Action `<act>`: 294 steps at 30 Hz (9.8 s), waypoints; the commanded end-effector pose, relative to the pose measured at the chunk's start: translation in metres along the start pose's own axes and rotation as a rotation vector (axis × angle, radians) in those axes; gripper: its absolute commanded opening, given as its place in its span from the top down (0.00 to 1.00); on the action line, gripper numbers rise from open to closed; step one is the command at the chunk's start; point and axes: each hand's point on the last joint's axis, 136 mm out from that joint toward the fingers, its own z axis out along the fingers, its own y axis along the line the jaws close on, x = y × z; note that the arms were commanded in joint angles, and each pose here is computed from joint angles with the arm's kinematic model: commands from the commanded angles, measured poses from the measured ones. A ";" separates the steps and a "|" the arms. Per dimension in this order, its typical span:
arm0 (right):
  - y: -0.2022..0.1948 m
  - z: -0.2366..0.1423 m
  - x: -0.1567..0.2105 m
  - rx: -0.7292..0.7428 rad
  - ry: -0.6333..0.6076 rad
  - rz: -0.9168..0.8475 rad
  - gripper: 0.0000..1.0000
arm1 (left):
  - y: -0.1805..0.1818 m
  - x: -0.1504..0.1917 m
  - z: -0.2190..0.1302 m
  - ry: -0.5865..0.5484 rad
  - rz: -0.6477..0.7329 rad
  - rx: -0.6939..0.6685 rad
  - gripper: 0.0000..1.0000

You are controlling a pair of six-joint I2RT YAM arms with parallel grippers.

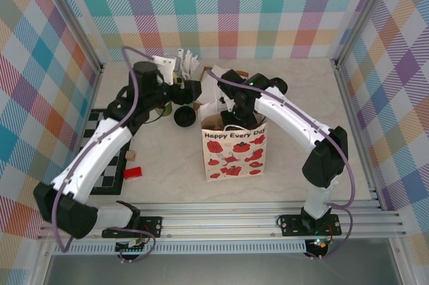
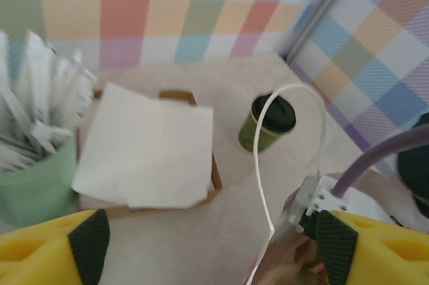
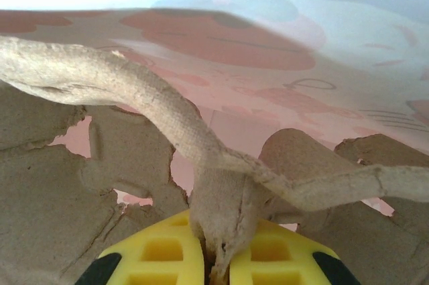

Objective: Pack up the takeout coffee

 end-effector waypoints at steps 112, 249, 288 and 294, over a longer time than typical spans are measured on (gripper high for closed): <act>-0.021 0.103 0.034 0.152 0.107 -0.019 0.61 | -0.041 -0.026 0.047 0.056 -0.171 0.206 1.00; -0.026 0.106 0.066 0.148 0.163 -0.077 0.80 | -0.058 0.134 -0.034 0.479 -0.395 -0.023 1.00; -0.017 0.146 0.067 0.083 0.178 0.003 0.83 | -0.044 0.134 -0.040 0.468 -0.338 -0.055 1.00; -0.025 0.135 0.039 0.142 0.032 0.003 0.79 | -0.043 0.133 -0.043 0.463 -0.320 -0.061 1.00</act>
